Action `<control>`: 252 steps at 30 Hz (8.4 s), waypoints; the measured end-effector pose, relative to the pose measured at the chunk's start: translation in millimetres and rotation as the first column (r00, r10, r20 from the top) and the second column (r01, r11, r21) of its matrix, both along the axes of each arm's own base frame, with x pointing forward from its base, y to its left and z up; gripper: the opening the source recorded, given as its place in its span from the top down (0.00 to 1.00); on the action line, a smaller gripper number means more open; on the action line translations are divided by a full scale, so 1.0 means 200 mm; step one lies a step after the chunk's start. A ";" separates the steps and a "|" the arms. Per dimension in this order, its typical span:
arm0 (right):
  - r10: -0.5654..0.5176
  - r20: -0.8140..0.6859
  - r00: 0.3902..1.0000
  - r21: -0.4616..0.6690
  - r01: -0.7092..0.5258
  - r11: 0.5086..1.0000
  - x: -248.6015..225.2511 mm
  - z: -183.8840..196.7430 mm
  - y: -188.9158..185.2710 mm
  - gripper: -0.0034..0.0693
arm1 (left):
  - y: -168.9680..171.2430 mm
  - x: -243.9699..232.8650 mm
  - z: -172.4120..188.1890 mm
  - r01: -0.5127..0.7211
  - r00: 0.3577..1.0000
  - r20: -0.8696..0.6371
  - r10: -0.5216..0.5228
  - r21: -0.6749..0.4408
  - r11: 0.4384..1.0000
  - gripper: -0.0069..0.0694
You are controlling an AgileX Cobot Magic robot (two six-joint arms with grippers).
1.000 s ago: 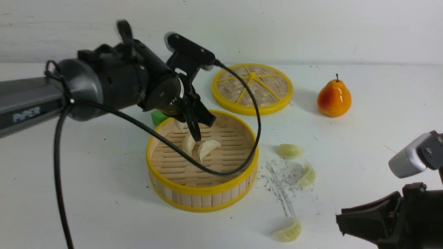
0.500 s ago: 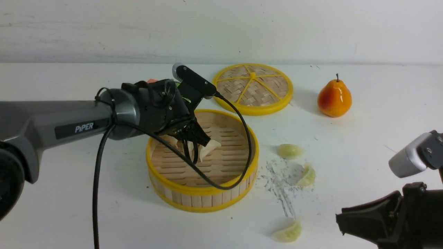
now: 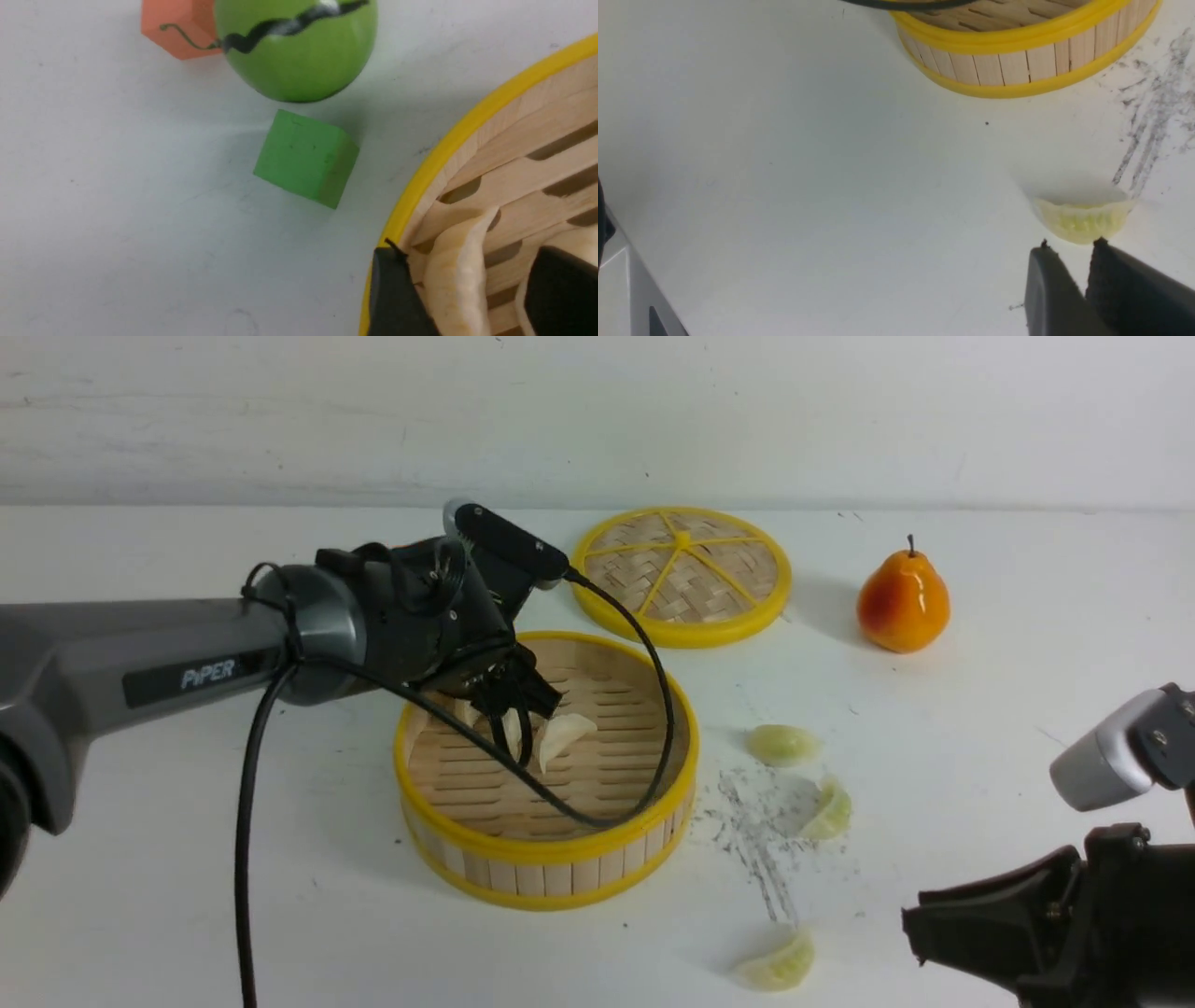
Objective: Put the dumplings into the steamer on the white table.
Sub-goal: 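Place the dumpling into the bamboo steamer basket with the left gripper, then reach for and grasp a dumpling lying on the table beside the steamer, then place the dumpling in the bamboo steamer basket with the right gripper, then reach for and grasp a dumpling lying on the table beside the steamer, then place the dumpling in the bamboo steamer basket with the right gripper, then reach for and grasp a dumpling lying on the table beside the steamer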
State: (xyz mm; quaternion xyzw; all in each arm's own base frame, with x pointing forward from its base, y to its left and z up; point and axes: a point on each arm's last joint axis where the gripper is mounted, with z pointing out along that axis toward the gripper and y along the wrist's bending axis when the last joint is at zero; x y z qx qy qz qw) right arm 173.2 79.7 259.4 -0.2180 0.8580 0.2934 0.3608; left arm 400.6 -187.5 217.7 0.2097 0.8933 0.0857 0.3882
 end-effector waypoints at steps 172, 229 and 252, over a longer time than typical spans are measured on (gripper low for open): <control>-0.474 -0.448 0.758 -0.493 0.233 0.839 1.05 -0.47 0.30 0.58 | 0.89 -1.70 0.27 0.097 0.935 0.345 0.077 -0.460 0.883 0.88; -0.089 -0.027 0.996 -0.310 0.076 0.948 0.91 0.46 0.97 0.34 | 0.89 -1.70 0.26 0.094 0.936 0.343 0.078 -0.459 0.883 0.83; -0.515 -0.499 0.697 -0.204 0.483 0.851 0.47 -0.42 0.35 0.34 | 0.89 -1.70 0.27 0.097 0.935 0.346 0.079 -0.464 0.880 0.82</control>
